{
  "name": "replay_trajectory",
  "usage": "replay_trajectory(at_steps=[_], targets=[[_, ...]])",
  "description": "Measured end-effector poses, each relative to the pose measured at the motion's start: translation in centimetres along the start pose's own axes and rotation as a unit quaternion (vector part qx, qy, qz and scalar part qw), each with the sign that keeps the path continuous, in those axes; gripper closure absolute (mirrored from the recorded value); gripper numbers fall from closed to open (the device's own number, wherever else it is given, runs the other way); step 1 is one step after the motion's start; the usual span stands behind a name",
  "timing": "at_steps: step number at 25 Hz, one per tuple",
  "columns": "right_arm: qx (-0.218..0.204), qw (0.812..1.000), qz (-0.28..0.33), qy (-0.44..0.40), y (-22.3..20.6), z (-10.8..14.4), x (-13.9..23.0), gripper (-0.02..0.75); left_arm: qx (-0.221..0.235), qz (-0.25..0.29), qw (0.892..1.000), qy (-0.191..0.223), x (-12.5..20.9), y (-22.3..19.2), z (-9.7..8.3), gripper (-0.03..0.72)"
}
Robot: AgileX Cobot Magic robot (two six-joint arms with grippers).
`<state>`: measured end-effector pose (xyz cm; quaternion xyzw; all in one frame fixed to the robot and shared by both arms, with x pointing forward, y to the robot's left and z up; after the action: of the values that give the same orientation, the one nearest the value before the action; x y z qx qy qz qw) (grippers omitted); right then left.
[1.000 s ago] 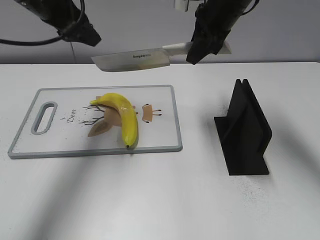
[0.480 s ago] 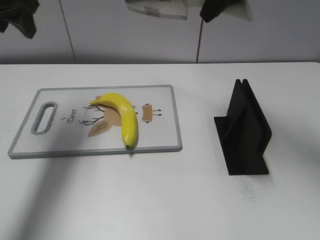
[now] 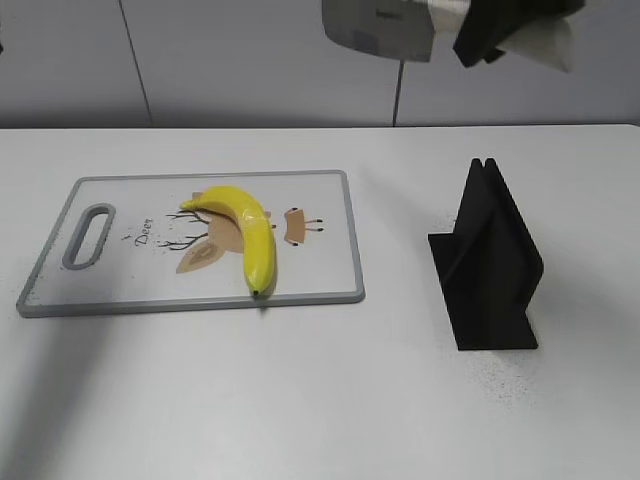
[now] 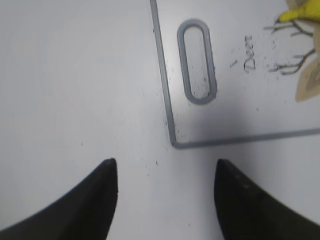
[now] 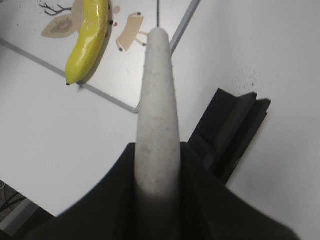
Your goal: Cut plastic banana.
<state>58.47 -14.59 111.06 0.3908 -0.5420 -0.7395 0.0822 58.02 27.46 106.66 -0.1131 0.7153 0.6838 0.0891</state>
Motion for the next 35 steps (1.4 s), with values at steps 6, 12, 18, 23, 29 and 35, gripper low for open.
replay_trajectory(at_steps=[6, 12, 18, 23, 29, 35], targets=[[0.021, 0.999, -0.031, -0.037, 1.8, 1.6, 4.0, 0.549, -0.004, 0.038, 0.999, 0.001, 6.6, 0.4, 0.7, 0.097], [0.053, 0.995, -0.049, -0.074, 1.8, 2.2, 8.1, 0.549, -0.002, 0.031, 1.0, 0.001, 12.5, 1.4, 1.3, 0.097], [0.087, 0.988, -0.06, -0.11, 1.1, 2.2, 11.4, 0.549, 0.004, -0.02, 1.0, 0.001, 17.6, 3.1, 1.8, 0.097], [0.106, 0.983, -0.073, -0.131, 0.7, 2.1, 13.1, 0.549, 0.013, -0.08, 0.997, 0.0, 21.6, 4.6, 2.2, 0.097], [0.115, 0.976, -0.084, -0.165, -0.6, 2.0, 15.0, 0.549, 0.043, -0.182, 0.982, 0.001, 25.8, 6.6, 2.2, 0.097], [0.119, 0.973, -0.084, -0.181, -2.2, 1.9, 16.4, 0.549, 0.06, -0.262, 0.963, -0.002, 29.7, 7.5, 2.4, 0.097]])
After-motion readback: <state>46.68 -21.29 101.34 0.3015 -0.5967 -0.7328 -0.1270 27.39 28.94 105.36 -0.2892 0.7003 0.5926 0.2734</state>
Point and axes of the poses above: a point on each arm's last joint axis where the gripper is mounted, y pointing back along that axis away from the gripper, z along the wrist's bending axis when the last joint is at zero, x = y × z, the point moved 3 cm from there along -y, pointing out along that axis toward the gripper, and after that the axes turned 14 degrees about y, right-handed, at the moved point
